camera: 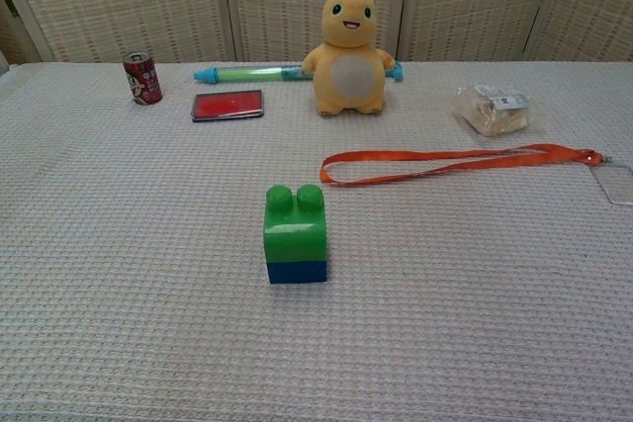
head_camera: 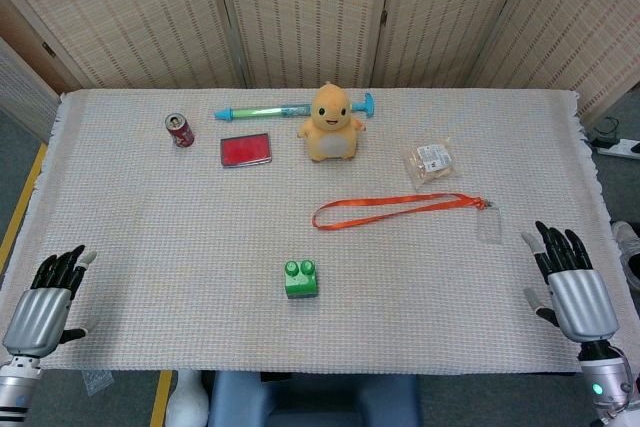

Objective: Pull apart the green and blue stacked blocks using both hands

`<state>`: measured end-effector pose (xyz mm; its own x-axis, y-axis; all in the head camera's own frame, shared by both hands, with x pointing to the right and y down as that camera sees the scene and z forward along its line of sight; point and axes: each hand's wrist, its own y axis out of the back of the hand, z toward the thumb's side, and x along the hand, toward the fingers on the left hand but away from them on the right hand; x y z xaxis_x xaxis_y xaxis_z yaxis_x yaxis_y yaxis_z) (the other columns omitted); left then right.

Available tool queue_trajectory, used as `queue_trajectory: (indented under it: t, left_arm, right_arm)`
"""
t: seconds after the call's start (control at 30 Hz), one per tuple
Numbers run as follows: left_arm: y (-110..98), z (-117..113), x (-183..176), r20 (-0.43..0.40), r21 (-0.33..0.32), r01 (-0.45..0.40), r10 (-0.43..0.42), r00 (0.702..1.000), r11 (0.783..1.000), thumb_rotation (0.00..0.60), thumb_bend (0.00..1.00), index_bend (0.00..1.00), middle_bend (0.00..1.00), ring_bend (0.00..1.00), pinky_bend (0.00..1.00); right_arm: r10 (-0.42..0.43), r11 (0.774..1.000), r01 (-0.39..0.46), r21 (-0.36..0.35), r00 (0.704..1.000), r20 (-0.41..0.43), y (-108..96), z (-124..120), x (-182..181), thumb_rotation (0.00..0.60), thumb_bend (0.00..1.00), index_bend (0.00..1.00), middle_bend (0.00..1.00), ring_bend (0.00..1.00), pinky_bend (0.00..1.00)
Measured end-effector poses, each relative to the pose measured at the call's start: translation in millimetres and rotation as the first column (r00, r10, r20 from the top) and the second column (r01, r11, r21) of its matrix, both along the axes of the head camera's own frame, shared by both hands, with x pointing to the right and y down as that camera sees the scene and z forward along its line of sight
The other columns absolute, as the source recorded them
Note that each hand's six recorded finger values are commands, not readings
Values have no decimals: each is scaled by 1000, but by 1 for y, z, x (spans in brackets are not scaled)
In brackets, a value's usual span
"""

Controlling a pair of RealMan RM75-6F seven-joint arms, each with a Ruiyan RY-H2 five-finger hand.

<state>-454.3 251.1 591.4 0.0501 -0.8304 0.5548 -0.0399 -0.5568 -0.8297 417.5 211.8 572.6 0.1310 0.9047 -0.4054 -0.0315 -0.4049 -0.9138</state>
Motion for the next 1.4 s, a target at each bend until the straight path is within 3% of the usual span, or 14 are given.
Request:
queue_trajectory:
  t: [0.23,0.4,0.67,0.87,1.0,1.2,1.4]
  left_arm:
    - [1,2,7,-27,-11,-20,19,999,1000,600,250,2,2,0,4]
    - [6,6,21,-109,-42,-36,31,994,998,600,250,13,9,0,4]
    - [0,26,69,-233,-119,-157,127,964,980,600,195,10,113,16,36]
    - [-12,46,111,-390,-164,-159,84,917,974,600,142,0,159,39,35]
    - [-16,58,142,-442,-151,-151,70,894,977,600,135,0,211,58,22]
    - [-15,78,191,-521,-171,-87,-15,854,981,600,135,29,230,79,11]
    - [-19,96,224,-544,-159,-29,-63,836,987,600,135,28,252,59,0]
  right_arm:
    - [3,1000,-3,7,1000,4,-1,-1,1,600,363,0,0,0,0]
    - [7,999,-7,35,1000,4,-1,-9,2,600,362,0,0,0,0]
    - [-3,998,1,62,1000,24,2,-16,-3,600,363,0,0,0,0]
    - [18,995,-22,100,999,42,-3,-23,4,600,363,0,0,0,0]
    - [32,995,-37,94,998,54,-5,-24,9,600,363,0,0,0,0]
    - [51,995,-59,85,995,90,-7,-30,15,600,363,0,0,0,0]
    - [59,992,-70,101,993,102,-6,-38,18,600,363,0,0,0,0]
